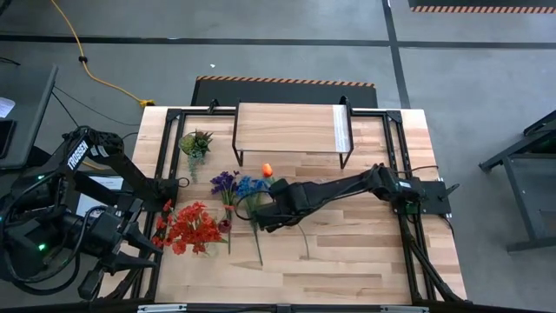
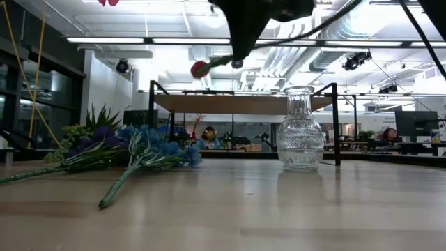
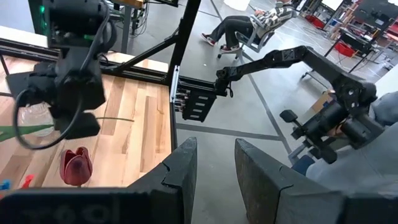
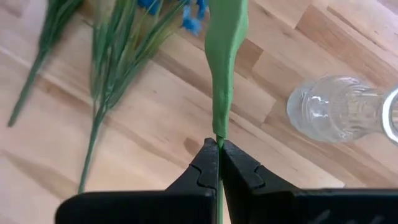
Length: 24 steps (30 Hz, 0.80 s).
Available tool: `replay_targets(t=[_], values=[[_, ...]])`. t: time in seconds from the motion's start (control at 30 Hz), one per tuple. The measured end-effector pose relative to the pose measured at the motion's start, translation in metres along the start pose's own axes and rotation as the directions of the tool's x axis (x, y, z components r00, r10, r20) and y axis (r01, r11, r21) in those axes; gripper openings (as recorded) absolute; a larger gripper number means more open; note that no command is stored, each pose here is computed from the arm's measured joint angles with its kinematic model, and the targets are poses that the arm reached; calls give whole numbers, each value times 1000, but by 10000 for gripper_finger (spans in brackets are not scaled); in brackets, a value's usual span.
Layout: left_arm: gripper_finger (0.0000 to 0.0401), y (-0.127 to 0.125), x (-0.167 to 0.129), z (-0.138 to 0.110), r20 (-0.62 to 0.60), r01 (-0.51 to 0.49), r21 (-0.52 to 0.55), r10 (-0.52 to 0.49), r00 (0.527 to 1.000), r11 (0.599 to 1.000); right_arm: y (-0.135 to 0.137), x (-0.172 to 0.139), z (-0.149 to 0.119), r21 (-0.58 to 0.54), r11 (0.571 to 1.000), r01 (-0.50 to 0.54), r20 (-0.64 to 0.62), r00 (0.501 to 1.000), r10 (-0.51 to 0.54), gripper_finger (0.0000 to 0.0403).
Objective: Pick and place flowers into a vace then onto a shelf
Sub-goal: Put the orange flower into the right transparent vase
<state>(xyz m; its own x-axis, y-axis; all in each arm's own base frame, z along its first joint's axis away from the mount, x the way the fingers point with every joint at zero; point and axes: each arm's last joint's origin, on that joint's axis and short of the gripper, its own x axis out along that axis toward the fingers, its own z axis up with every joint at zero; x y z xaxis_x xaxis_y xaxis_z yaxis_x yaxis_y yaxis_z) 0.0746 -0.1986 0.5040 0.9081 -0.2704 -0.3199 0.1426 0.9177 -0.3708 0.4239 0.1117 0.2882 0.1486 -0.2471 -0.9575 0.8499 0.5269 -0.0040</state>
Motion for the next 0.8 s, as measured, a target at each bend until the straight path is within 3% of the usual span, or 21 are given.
replay_targets(t=[0.53, 0.8], values=[[143, 0, 0, 0, -1, -2, 3, 2, 1000, 1000, -19, -67, -27, -30, 989, -142, 75, 987, 144, 0], [143, 0, 0, 0, 0, -3, 3, 3, 1000, 1000, -25, -84, -38, -35, 984, -174, 122, 976, 177, 0]])
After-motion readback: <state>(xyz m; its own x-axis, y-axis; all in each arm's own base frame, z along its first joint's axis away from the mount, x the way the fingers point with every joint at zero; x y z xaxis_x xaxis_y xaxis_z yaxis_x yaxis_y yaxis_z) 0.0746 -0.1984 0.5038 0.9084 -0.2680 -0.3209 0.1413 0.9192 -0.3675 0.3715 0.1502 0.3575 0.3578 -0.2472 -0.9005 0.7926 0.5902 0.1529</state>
